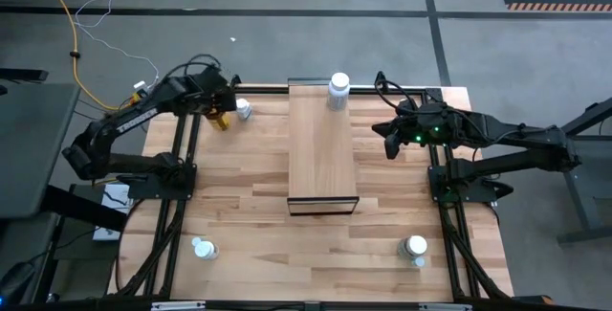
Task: Pick and place medicine bottles onto shelf by color
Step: Put the yellow pill bottle on the shelf
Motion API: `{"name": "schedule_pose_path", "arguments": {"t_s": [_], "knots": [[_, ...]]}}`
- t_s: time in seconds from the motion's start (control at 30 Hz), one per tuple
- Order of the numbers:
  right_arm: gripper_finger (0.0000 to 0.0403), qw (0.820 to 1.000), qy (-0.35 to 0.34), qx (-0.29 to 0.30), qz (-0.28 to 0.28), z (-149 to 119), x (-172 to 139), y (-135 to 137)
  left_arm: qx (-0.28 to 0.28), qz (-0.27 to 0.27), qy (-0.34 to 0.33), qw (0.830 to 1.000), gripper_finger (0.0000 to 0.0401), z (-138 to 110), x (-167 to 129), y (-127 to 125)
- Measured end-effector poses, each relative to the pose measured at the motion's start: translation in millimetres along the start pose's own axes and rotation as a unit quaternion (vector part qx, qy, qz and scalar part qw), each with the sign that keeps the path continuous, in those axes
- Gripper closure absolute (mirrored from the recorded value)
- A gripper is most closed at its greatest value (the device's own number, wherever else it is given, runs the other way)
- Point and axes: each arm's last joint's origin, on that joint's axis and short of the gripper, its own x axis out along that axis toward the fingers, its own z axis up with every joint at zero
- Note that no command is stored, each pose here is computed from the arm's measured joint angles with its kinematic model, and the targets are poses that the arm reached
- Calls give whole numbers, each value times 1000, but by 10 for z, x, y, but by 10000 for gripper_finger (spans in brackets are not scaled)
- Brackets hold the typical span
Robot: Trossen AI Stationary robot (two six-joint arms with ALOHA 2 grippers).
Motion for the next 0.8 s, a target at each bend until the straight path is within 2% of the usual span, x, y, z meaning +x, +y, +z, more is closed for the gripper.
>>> {"name": "schedule_pose_path", "arguments": {"t_s": [0.2, 0.37, 0.5, 0.8], "knots": [[396, 1000, -2, 0, 1, 4, 0, 2, 47, -102, -57, 992, 200, 121, -671, 23], [396, 1000, -25, 7, 14, 50, -3, 28, 90, -187, -85, 974, 200, 121, -1103, -155], [396, 998, -54, 2, 30, 104, -30, 52, 142, -225, -80, 961, 200, 71, -1281, -518], [396, 997, -69, -5, 37, 130, -67, 55, 273, -223, -140, 925, 199, 99, -1498, -1534]]}}
